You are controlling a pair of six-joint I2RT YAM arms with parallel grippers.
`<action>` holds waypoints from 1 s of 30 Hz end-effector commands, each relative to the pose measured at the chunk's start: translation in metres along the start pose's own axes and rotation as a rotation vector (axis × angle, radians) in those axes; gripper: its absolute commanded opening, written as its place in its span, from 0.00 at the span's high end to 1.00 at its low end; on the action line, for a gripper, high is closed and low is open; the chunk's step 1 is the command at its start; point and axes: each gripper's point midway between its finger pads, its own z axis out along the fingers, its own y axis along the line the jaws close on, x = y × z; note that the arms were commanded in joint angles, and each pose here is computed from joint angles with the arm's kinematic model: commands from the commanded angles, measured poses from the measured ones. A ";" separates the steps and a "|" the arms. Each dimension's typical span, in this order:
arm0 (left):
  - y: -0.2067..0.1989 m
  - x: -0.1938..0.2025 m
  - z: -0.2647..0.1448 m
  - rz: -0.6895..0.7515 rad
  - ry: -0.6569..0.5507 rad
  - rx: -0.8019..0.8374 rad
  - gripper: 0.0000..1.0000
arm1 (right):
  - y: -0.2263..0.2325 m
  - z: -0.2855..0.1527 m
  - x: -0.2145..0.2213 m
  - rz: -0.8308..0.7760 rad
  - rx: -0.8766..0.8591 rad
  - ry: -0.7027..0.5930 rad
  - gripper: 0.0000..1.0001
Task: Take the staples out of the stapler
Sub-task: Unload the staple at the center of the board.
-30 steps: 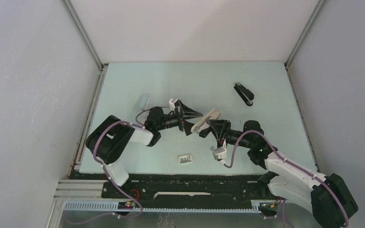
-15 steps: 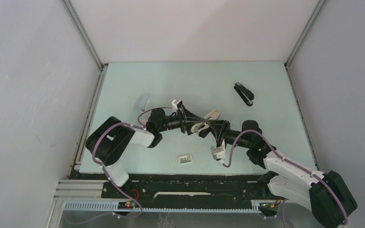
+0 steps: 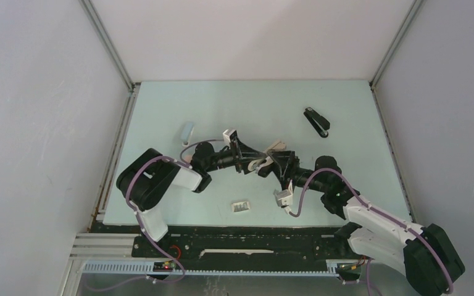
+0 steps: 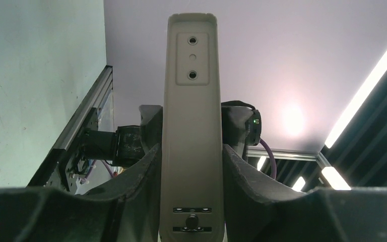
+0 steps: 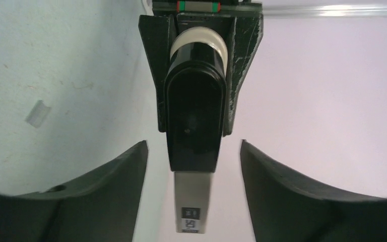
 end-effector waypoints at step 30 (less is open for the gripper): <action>-0.044 -0.062 -0.052 0.729 -0.394 -0.086 1.00 | -0.030 -0.060 -0.036 1.002 -0.167 0.021 0.00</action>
